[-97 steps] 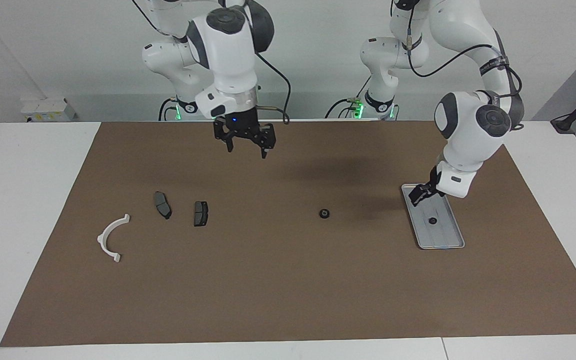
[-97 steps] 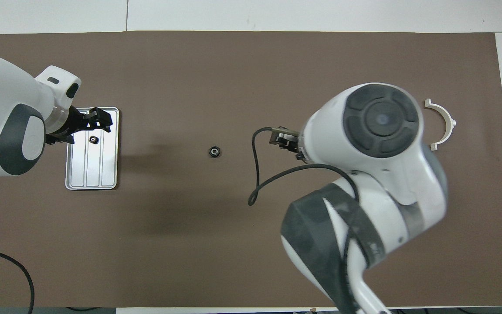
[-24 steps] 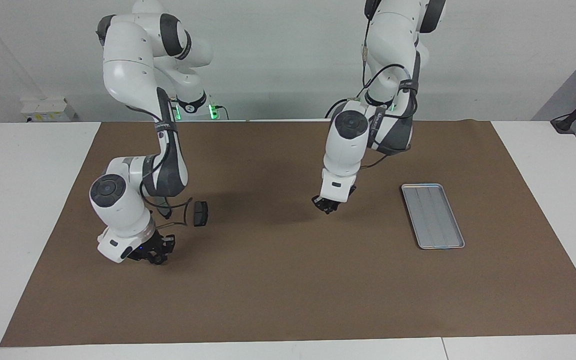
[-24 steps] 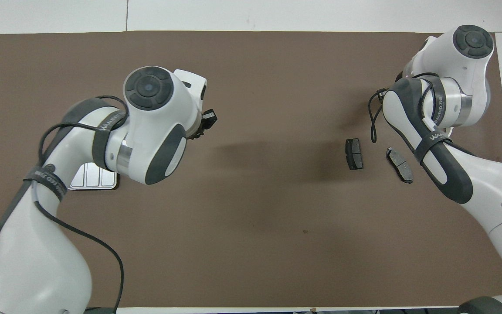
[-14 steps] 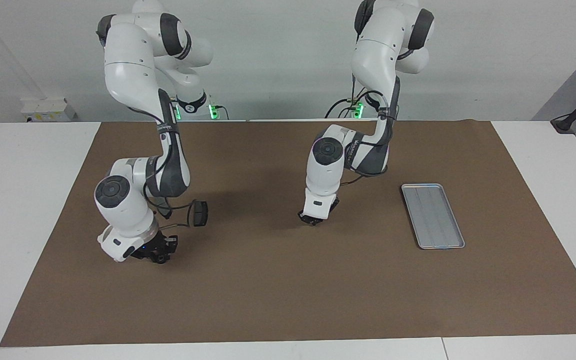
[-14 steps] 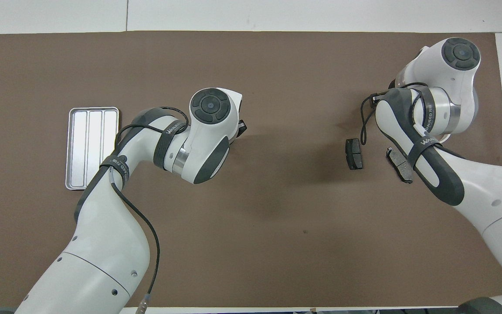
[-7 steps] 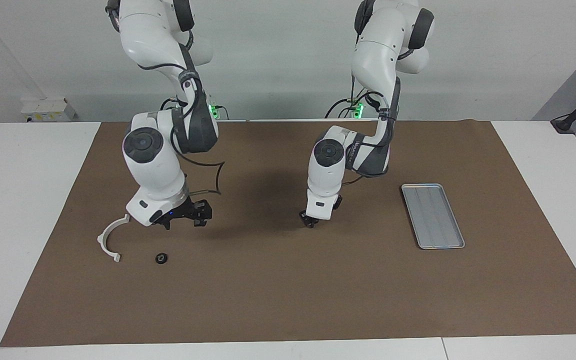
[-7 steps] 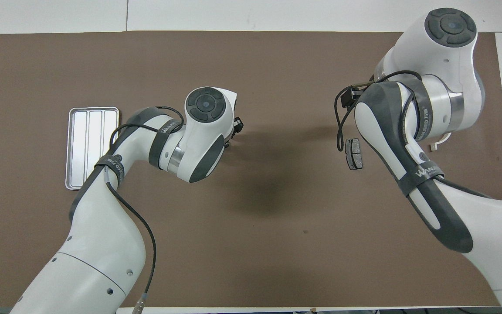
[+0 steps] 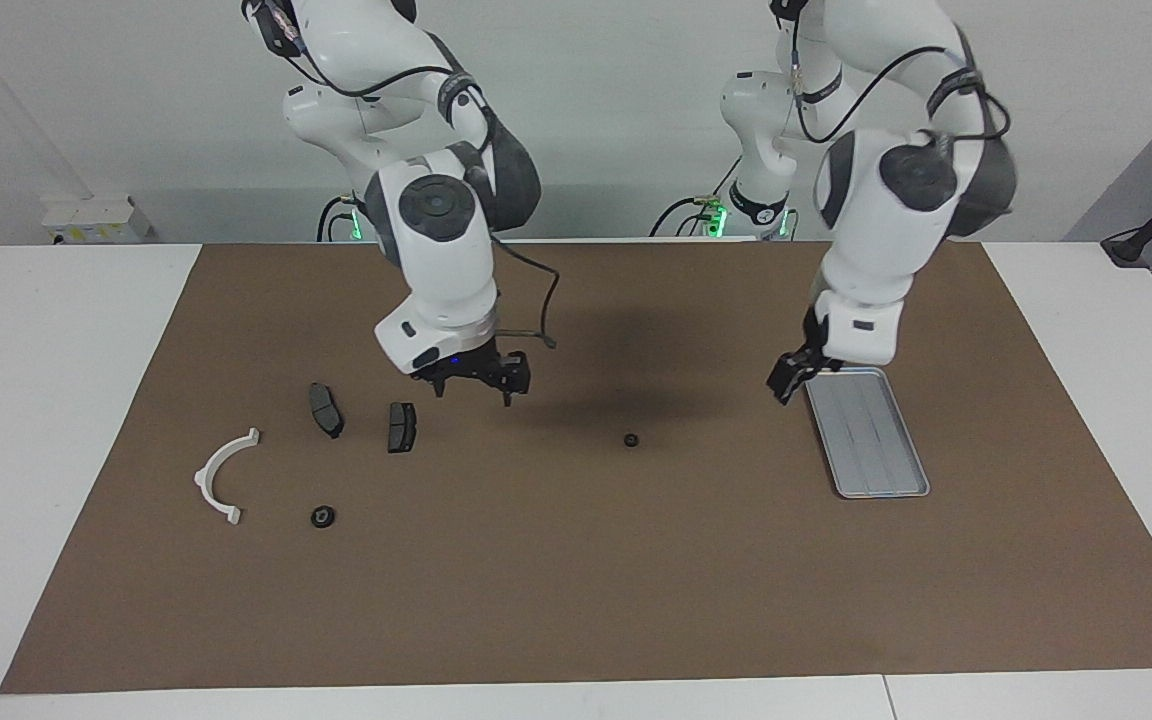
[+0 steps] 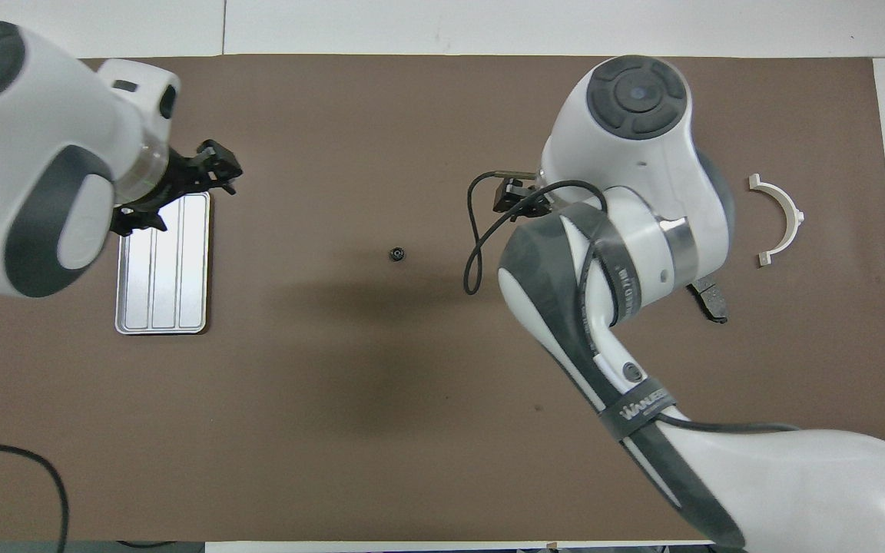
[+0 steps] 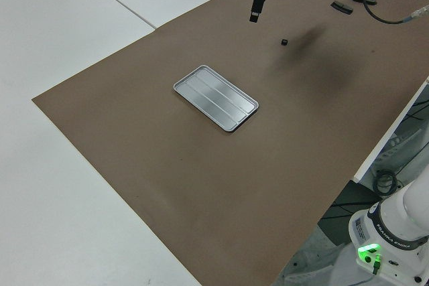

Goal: Place bearing gear from tray to pile
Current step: 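Reach the right gripper to the second gear while the left gripper retracts, then grasp the second gear with the right gripper and carry it toward the arc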

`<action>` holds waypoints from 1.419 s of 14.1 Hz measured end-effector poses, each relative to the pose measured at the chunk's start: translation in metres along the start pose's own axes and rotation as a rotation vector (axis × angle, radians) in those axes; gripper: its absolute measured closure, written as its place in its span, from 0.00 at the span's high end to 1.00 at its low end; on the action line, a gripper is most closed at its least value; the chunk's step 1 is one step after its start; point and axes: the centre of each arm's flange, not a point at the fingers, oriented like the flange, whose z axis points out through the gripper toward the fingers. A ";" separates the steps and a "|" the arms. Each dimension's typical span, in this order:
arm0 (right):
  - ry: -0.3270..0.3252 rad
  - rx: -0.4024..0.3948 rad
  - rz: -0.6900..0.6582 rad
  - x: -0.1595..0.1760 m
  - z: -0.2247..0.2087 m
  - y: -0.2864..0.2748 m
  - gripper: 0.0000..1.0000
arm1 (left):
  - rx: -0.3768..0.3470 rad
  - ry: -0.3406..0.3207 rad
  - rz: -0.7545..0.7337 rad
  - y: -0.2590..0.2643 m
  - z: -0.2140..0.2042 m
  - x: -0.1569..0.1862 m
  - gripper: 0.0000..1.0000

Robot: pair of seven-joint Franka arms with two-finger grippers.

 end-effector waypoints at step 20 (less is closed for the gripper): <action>0.052 0.013 0.246 -0.064 0.156 -0.177 1.00 | 0.024 -0.108 0.239 -0.123 -0.048 -0.003 1.00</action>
